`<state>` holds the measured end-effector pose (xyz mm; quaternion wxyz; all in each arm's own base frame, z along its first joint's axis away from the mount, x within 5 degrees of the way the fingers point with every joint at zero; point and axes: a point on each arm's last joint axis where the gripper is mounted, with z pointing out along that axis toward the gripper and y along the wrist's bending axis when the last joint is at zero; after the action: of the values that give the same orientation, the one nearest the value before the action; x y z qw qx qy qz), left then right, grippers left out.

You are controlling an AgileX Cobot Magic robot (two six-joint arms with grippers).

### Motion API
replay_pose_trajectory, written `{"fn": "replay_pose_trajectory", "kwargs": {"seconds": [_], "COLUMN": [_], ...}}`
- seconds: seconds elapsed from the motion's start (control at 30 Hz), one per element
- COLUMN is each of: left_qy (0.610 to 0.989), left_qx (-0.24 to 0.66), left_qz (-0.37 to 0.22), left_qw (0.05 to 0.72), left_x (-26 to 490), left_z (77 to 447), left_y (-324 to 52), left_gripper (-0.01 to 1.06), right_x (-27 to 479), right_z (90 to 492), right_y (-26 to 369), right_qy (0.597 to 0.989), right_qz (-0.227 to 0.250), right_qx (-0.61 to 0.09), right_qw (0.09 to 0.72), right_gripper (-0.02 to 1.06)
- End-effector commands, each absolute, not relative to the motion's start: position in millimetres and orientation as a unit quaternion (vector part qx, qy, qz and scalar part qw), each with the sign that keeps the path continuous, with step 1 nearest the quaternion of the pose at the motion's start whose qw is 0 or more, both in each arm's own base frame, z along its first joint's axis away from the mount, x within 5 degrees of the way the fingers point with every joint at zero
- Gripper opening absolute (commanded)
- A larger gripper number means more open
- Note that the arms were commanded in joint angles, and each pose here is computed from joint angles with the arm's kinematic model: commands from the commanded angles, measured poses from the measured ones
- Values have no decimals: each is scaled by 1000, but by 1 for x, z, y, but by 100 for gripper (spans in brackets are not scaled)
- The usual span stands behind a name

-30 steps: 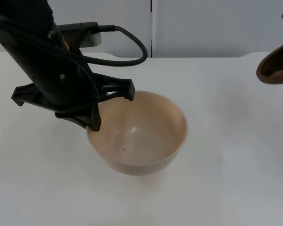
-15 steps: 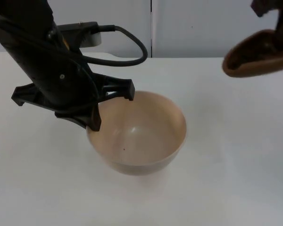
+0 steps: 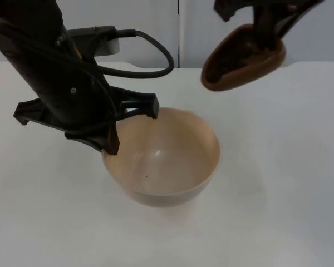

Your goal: Pick up the bowl with the left hand and pour the coffee beans from the cup into the bowl with the right hand.

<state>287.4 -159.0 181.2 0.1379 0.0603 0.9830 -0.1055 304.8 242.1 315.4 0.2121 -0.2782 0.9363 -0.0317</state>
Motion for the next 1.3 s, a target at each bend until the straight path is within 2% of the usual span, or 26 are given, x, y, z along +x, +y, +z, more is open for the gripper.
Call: {"fn": "replay_pose_trajectory", "kwargs": {"seconds": [0.0,0.2,0.7,0.97,1.27], "left_qy": [981,981,981,984,984], "left_qx": [57,57,57,57,57], "left_qz": [-112,-113,-113,-106,-105], "left_qw": [146,147,147,132,130], "left_x": [286,286,286,288,289], "left_z": [185,185,185,174,172], "left_y": [-161,-161,-161,-162,-162], "left_gripper": [0,0,0,0,0], "right_x": [302,297,298,285,282], "right_z": [314,308,310,319,322], "right_y": [251,265,267,284,288], "right_qy": [933,925,917,878,864], "right_qz": [-36,-44,-59,-134,-153], "right_qx": [-289,-308,-317,-350,-363], "right_qw": [213,216,235,297,313], "right_gripper": [0,0,0,0,0]}}
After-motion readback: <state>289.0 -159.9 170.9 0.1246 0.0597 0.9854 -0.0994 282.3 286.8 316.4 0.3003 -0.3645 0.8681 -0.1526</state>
